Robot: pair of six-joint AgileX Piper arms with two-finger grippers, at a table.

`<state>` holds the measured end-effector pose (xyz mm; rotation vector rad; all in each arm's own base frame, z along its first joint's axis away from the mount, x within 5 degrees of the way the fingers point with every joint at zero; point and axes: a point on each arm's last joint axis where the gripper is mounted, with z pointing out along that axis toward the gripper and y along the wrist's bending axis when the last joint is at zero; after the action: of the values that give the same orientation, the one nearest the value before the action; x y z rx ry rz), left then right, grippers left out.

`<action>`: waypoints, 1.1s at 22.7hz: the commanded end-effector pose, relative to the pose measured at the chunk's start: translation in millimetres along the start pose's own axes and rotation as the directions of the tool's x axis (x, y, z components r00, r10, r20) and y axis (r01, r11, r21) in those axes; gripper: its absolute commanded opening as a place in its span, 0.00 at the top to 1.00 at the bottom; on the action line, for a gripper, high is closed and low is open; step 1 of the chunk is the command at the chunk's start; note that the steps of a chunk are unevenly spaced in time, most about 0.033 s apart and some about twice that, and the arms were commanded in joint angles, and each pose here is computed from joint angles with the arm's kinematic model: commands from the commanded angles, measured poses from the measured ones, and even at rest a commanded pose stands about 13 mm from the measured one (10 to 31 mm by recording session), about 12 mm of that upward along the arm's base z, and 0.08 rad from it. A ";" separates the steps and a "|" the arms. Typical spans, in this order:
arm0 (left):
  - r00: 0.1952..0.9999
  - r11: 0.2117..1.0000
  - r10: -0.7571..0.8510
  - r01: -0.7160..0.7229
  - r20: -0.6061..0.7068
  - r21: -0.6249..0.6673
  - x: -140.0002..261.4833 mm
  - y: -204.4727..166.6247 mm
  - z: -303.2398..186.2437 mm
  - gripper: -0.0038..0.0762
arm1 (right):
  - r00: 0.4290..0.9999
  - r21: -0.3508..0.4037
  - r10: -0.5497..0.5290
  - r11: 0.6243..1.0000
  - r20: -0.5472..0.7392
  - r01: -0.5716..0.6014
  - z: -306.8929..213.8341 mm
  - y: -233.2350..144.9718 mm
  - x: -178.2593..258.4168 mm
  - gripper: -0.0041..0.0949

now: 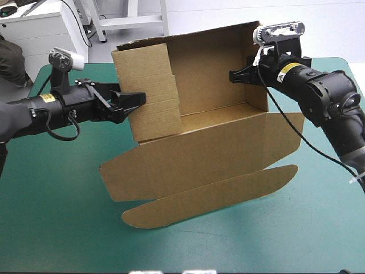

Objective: Fold the box

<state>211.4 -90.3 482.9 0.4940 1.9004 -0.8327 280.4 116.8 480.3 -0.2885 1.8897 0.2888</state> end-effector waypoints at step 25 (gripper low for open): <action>0.996 0.931 -0.033 0.059 0.077 -0.360 -6.0 -15.2 70.8 0.62 | 0.994 0.061 0.107 0.992 0.025 -0.108 15.4 -5.3 -3.5 0.97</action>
<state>251.2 -152.2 452.8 0.2073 2.0601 -0.4463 306.8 120.4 451.3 -0.1667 2.0229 0.2431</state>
